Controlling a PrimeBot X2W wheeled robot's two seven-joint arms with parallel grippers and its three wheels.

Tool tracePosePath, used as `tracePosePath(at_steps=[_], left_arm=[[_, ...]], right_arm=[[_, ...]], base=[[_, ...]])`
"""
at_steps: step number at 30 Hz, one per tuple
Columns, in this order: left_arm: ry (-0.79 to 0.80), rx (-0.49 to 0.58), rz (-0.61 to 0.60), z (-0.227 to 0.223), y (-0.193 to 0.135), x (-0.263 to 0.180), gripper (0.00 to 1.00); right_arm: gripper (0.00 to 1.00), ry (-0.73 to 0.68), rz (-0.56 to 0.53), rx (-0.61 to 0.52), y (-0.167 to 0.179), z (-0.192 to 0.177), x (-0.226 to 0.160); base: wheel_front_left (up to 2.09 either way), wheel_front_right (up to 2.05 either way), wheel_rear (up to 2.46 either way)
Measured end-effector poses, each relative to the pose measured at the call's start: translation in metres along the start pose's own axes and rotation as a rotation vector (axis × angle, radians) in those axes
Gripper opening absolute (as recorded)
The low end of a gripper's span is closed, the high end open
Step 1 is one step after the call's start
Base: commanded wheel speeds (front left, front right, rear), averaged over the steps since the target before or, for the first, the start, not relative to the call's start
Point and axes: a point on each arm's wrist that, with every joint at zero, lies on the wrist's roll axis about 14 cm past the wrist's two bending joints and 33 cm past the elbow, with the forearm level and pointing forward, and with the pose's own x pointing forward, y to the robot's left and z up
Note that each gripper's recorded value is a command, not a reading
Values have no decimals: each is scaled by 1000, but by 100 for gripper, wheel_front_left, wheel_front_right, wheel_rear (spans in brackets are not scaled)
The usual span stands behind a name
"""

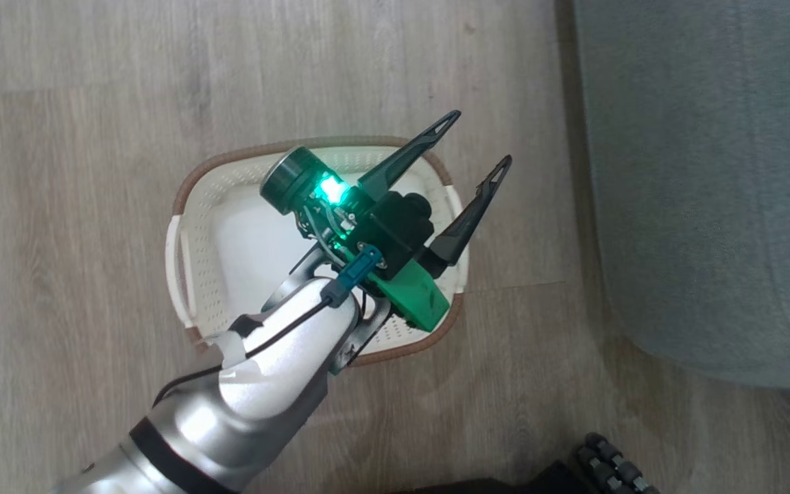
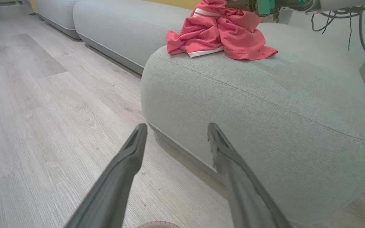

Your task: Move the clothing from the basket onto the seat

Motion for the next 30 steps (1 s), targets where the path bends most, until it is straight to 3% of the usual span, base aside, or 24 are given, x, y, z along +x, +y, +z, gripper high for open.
tracePosePath(at_steps=[6,14,22,30], left_arm=[[-25,10,-8,14,-7,3,100],[-55,-11,22,37,-14,-6,100],[-69,-36,141,58,-3,-33,100],[-93,-46,341,74,18,-89,100]], right_arm=[[100,2,31,-2,3,2,-22],[100,-110,63,28,3,31,-60],[100,-248,103,120,9,67,-105],[100,-376,196,173,47,94,-165]], base=[[0,0,0],[0,0,0],[0,0,0],[0,0,0]])
